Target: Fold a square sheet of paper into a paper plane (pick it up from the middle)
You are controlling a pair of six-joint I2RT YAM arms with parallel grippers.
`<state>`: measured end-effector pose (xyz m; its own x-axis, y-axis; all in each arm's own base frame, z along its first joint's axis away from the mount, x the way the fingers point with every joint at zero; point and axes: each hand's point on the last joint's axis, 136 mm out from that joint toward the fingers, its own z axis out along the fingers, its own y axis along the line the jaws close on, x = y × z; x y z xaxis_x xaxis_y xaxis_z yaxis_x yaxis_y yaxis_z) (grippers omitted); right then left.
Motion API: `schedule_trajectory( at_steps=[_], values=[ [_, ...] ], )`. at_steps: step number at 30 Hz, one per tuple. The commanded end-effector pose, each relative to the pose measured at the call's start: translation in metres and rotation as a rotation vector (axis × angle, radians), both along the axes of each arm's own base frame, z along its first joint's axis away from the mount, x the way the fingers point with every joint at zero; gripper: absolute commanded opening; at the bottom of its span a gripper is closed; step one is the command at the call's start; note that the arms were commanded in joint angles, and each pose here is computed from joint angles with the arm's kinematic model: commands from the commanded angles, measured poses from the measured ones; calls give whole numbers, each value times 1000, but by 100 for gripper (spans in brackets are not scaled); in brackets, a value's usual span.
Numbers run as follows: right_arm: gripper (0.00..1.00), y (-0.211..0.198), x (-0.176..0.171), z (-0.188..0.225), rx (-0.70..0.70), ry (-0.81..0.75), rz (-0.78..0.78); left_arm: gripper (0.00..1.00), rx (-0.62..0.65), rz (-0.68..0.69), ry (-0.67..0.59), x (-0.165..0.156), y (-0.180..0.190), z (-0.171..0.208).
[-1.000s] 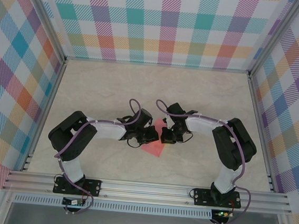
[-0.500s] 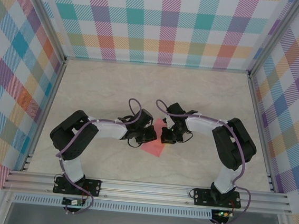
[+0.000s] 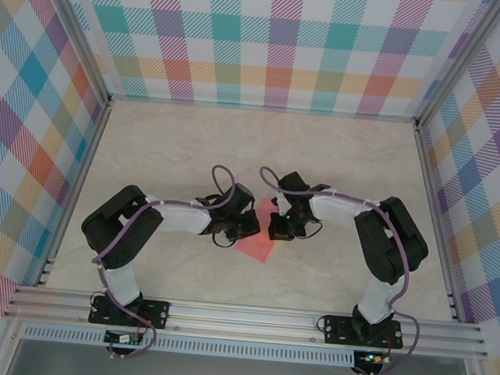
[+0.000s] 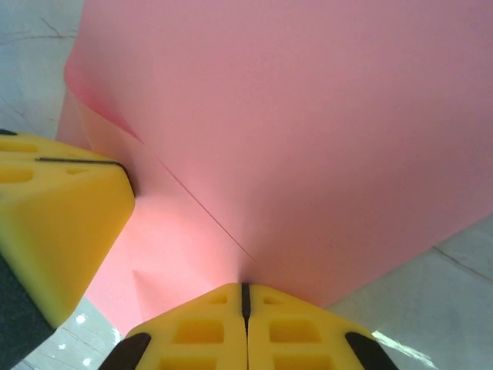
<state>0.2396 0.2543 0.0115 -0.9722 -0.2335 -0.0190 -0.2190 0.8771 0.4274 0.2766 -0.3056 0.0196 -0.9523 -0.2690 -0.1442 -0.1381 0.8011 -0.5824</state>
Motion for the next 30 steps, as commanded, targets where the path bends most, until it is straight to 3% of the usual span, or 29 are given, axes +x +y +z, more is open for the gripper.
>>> schedule_trajectory(
  at_steps=[1, 8, 14, 22, 30],
  values=[
    [6, -23, -16, -40, -137, 55, 16, 8, 71, 59, -13, 22, 28, -7],
    [5, -26, -16, -42, -148, 50, 25, 8, 61, 71, -15, 41, 48, -11],
    [5, -20, -7, -36, -132, 12, 49, 9, 8, 26, -80, 51, 44, 21],
    [6, 11, 23, -5, 9, -182, 235, 9, -189, -67, -111, 35, 16, 48],
    [5, 24, 40, 8, 49, -256, 329, 9, -179, -113, -59, 24, 3, 29]
  ],
)
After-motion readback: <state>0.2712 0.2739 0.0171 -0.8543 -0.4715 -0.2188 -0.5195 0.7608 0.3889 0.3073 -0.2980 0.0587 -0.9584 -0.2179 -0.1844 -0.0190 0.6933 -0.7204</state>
